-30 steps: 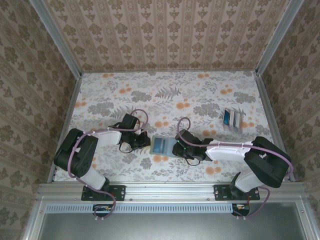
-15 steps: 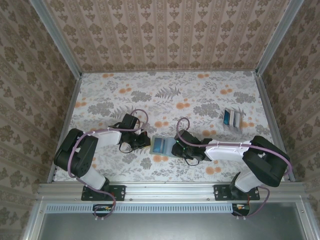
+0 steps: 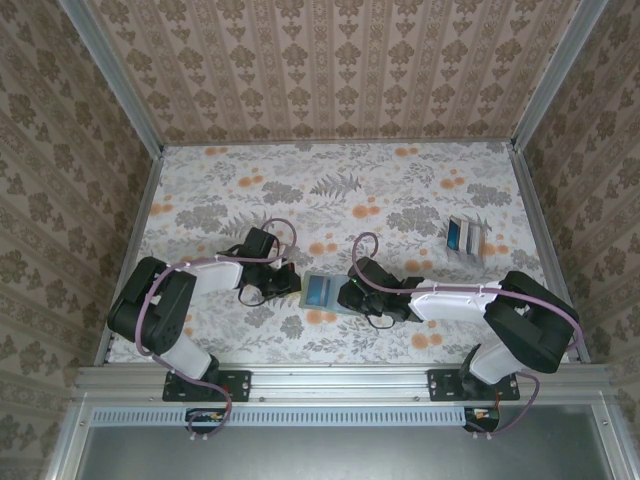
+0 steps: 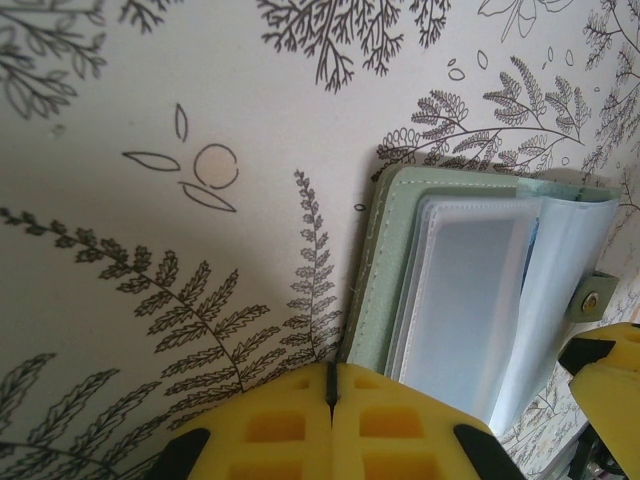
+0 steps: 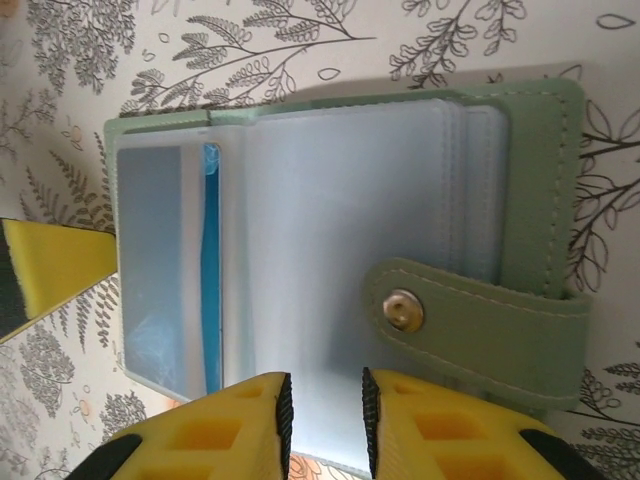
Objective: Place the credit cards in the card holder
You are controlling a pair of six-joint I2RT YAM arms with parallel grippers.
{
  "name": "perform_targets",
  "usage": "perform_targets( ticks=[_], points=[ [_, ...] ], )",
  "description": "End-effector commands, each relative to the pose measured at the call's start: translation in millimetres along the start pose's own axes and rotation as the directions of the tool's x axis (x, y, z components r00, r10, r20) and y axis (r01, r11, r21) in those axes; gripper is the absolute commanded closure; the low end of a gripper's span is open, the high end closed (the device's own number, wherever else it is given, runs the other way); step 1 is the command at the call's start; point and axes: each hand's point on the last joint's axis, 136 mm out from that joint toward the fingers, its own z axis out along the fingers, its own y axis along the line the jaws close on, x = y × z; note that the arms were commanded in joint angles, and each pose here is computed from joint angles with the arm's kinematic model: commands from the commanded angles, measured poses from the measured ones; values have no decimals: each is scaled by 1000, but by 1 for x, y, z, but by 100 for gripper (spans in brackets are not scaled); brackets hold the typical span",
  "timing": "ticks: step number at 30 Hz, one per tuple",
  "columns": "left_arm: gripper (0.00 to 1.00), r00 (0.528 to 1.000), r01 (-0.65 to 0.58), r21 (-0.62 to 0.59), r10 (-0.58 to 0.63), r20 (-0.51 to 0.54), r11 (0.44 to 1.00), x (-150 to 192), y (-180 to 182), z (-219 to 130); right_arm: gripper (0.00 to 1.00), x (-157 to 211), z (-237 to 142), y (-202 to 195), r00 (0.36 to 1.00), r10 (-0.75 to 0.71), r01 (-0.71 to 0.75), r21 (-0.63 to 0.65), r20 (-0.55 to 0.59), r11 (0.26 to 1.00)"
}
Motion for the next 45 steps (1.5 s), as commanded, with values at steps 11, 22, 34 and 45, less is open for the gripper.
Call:
perform_targets(
  ticks=[11, 22, 34, 45],
  points=[
    [98, 1000, -13, 5, 13, -23, 1000, 5, 2, 7, 60, -1, -14, -8, 1000, -12, 11, 55, 15, 998],
    [98, 1000, -10, 5, 11, -24, 1000, 5, 3, 8, 60, 6, -10, -22, 1000, -1, 2, 94, -3, 996],
    [98, 1000, -11, 7, 11, -23, 1000, 4, 2, 8, 61, 10, -2, -18, 1000, -2, 4, 90, -26, 996],
    [99, 1000, -14, 6, 14, -26, 1000, 5, 2, 8, 68, 9, 0, -13, 999, -10, 13, 82, -37, 997]
  ],
)
